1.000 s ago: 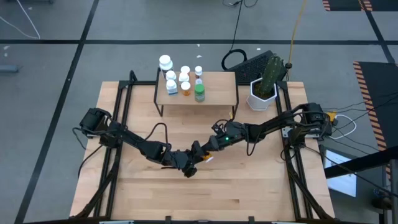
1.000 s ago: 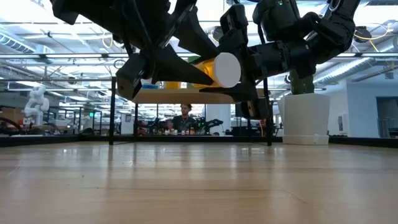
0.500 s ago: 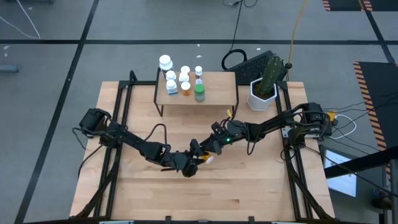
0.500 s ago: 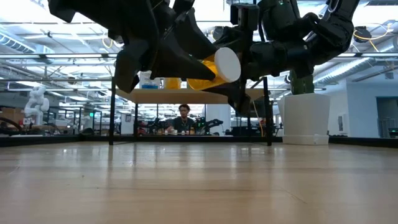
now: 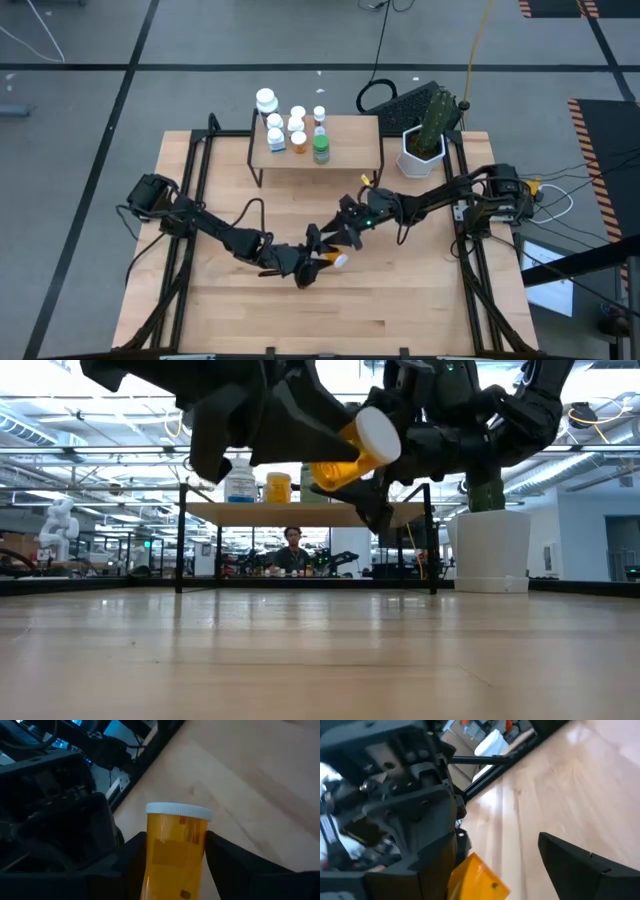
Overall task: Pick and place medicine bottles onto shelf by color
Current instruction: Put the orange pill bottle on the shelf
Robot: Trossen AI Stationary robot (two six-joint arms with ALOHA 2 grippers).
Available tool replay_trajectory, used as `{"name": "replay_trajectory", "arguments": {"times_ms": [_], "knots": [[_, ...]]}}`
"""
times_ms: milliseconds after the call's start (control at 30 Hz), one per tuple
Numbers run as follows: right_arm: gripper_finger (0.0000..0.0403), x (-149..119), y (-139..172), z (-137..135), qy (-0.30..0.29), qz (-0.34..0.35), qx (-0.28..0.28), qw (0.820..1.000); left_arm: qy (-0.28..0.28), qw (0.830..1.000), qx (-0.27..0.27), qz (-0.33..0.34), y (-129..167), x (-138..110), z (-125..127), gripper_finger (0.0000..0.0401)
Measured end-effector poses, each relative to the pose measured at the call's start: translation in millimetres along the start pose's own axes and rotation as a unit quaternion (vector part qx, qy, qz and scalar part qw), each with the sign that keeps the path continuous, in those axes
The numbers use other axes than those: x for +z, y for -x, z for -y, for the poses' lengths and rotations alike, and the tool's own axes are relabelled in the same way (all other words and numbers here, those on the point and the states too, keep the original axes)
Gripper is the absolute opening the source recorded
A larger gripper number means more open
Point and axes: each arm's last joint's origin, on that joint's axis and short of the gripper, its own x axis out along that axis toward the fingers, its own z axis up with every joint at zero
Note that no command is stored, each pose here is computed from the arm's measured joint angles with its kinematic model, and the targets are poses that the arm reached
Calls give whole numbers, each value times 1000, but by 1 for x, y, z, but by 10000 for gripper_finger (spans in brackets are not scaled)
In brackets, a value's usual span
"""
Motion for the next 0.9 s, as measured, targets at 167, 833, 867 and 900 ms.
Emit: {"name": "replay_trajectory", "arguments": {"times_ms": [167, 833, 867, 900], "knots": [[290, 6, 4, -7, 102, 16, -15, 995, 34, 999, -9, 18, 1, 3, 0, 188], [291, -3, 59, -58, 444, 26, 20, 896, 315, 948, 52, -10, -15, -26, -32, 188], [291, -7, 60, -56, 456, 19, 19, 889, 338, 939, 55, -12, -17, -30, -36, 189], [291, -11, 61, -54, 469, 17, 18, 883, 361, 931, 57, -13, -18, -35, -40, 189]]}}
